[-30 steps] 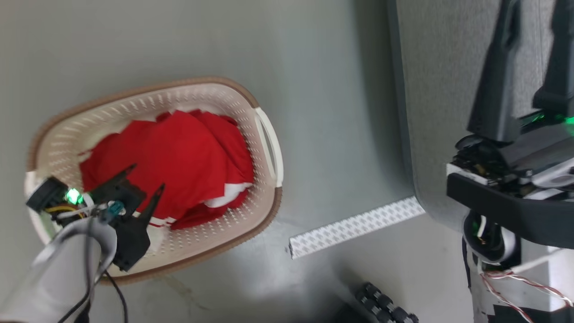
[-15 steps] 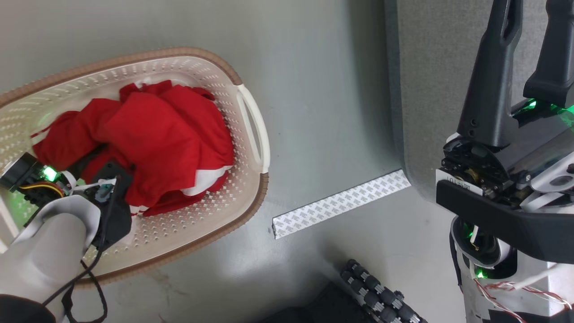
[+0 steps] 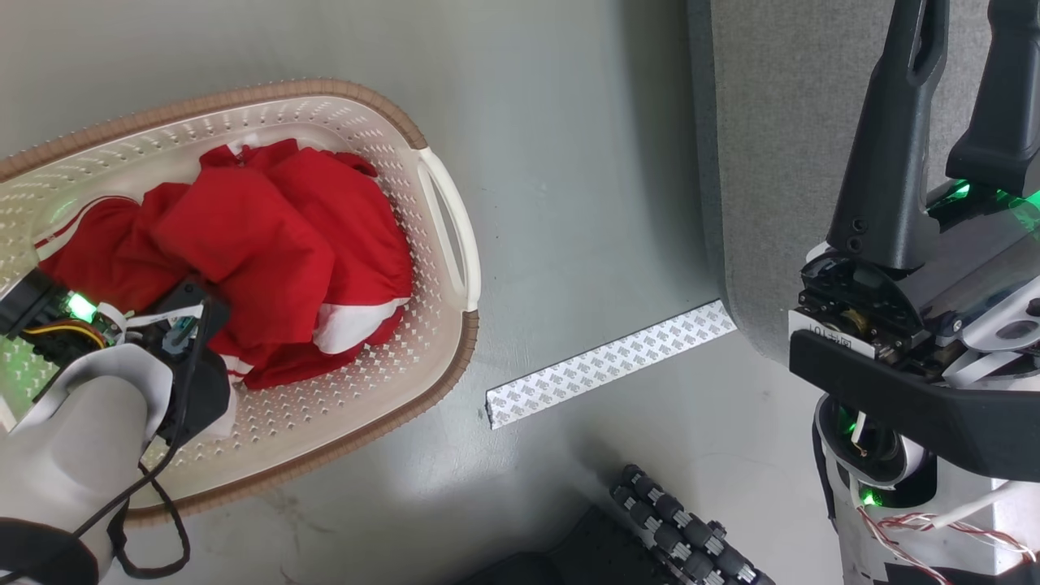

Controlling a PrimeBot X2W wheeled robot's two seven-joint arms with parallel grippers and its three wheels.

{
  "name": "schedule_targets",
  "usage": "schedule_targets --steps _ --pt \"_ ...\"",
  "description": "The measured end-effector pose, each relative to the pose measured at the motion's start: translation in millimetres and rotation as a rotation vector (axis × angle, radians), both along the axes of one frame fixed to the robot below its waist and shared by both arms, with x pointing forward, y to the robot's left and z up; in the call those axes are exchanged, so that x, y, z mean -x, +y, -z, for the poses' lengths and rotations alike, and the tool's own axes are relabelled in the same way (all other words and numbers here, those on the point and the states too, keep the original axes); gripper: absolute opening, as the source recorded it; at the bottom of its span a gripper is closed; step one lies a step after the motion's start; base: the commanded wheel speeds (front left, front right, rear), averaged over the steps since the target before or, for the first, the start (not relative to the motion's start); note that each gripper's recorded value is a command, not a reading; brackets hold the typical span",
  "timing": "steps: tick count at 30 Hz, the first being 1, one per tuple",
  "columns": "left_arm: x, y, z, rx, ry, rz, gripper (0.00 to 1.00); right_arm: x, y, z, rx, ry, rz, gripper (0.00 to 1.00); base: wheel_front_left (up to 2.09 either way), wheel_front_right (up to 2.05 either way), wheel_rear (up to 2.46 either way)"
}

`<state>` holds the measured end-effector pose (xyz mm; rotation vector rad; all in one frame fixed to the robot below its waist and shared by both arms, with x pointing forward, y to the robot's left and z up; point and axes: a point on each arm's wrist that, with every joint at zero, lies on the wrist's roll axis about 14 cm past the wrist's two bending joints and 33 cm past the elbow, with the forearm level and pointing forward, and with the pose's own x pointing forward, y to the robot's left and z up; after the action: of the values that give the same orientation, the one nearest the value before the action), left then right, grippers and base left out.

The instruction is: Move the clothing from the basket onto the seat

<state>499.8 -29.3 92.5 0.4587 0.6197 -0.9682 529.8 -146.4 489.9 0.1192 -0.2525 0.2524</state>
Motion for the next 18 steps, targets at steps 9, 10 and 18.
schedule_targets --steps 9,10,18 --pt "-12 1 -19 0.045 -0.034 -0.061 0.00 -1 2 -2 0.000 -0.006 -0.004 1.00 0.00 0.00 0.00" --pt "-14 2 -22 0.055 -0.040 -0.073 0.00 0 3 -3 0.000 -0.007 -0.004 1.00 0.00 0.00 0.00" --pt "-19 0 -75 0.181 -0.117 -0.167 0.00 4 5 -13 0.029 -0.025 0.002 1.00 0.00 0.00 0.00"
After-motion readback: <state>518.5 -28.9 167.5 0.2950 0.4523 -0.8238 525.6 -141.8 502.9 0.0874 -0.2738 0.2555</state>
